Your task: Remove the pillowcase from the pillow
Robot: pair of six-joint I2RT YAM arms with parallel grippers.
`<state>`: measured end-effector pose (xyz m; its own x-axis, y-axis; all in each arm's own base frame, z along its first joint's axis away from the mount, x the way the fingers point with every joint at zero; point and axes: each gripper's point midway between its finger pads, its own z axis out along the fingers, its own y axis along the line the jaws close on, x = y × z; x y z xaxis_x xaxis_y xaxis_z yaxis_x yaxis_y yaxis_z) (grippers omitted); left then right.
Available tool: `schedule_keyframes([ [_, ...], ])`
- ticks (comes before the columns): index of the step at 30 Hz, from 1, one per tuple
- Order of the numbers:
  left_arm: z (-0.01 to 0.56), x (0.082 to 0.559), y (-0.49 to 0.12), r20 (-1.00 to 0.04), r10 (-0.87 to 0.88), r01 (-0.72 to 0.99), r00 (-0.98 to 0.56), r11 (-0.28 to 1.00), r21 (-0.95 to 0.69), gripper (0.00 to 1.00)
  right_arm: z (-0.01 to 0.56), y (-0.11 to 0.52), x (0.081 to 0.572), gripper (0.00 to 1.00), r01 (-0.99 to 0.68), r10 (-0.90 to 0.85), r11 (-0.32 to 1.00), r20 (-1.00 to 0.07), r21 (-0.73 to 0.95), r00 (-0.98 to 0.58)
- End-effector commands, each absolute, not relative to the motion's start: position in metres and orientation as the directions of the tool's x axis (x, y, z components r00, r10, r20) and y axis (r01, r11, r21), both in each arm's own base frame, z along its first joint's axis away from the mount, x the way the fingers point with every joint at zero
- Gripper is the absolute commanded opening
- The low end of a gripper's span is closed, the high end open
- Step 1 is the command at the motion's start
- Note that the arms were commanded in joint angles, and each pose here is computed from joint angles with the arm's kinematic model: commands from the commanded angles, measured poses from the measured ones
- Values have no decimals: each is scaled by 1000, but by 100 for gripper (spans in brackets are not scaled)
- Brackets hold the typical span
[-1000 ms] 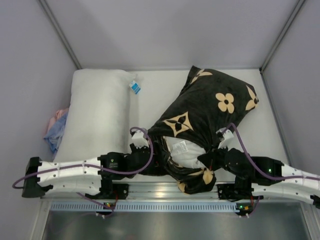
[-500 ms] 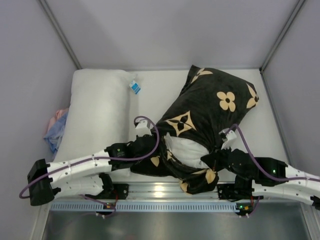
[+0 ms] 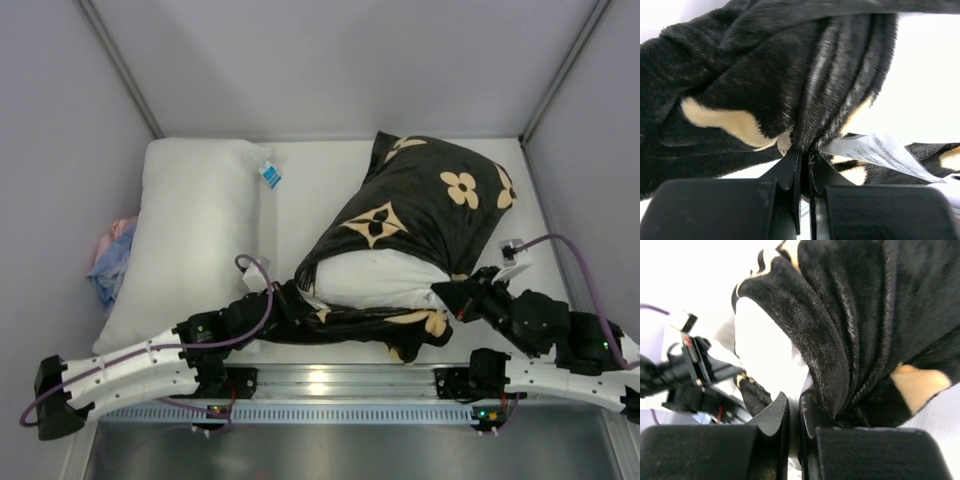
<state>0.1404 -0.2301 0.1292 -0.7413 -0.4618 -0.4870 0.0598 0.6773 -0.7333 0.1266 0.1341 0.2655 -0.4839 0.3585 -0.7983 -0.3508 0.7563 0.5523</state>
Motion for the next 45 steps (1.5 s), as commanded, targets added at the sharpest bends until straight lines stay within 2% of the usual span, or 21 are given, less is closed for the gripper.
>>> schedule_keyframes([
  [1,73,139,-188,-542,-404,-42,-737,828,-559,0,349,63,147,0,-251,638,686,-730,683,-243],
  [11,51,148,-175,-586,-378,-98,-717,886,-453,0,385,39,139,0,-292,647,669,-729,684,-224],
  [18,41,155,-185,-581,-358,-81,-731,890,-448,0,394,38,134,0,-333,637,656,-734,677,-236],
  [21,54,156,-207,-579,-325,-1,-747,873,-488,0,382,96,126,0,-467,417,713,-851,523,-319],
  [22,59,157,-212,-579,-325,13,-748,865,-502,0,364,136,124,0,-517,268,736,-889,437,-370],
  [23,61,158,-215,-580,-322,21,-748,862,-507,0,351,173,104,3,-650,112,656,-900,385,-421],
  [24,62,158,-216,-587,-310,39,-748,863,-504,0,346,198,96,10,-701,49,606,-898,375,-438],
  [25,62,159,-218,-589,-309,42,-746,861,-506,0,319,231,92,24,-731,-68,586,-878,350,-474],
  [26,61,158,-217,-589,-307,44,-748,862,-505,0,310,250,78,31,-778,-128,511,-863,366,-489],
  [27,58,158,-217,-585,-308,38,-750,863,-504,0,316,271,72,37,-806,-107,452,-875,381,-473],
  [28,56,157,-216,-580,-311,33,-753,863,-505,0,295,286,71,54,-812,-151,453,-865,369,-478],
  [30,50,153,-215,-562,-318,21,-763,858,-514,0,278,308,67,65,-828,-216,451,-860,331,-462],
  [31,51,152,-215,-559,-324,23,-763,851,-525,0,279,315,65,77,-835,-229,448,-862,319,-452],
  [34,51,150,-212,-555,-335,23,-762,842,-539,0,260,340,48,93,-877,-345,424,-855,225,-387],
  [37,53,150,-210,-561,-343,30,-753,834,-551,0,232,351,49,100,-878,-452,469,-830,90,-326],
  [40,58,150,-211,-565,-347,41,-748,826,-562,0,206,356,56,100,-870,-522,493,-798,7,-302],
  [45,58,148,-214,-554,-341,45,-759,822,-568,0,163,347,89,100,-792,-663,546,-719,-274,-208],
])
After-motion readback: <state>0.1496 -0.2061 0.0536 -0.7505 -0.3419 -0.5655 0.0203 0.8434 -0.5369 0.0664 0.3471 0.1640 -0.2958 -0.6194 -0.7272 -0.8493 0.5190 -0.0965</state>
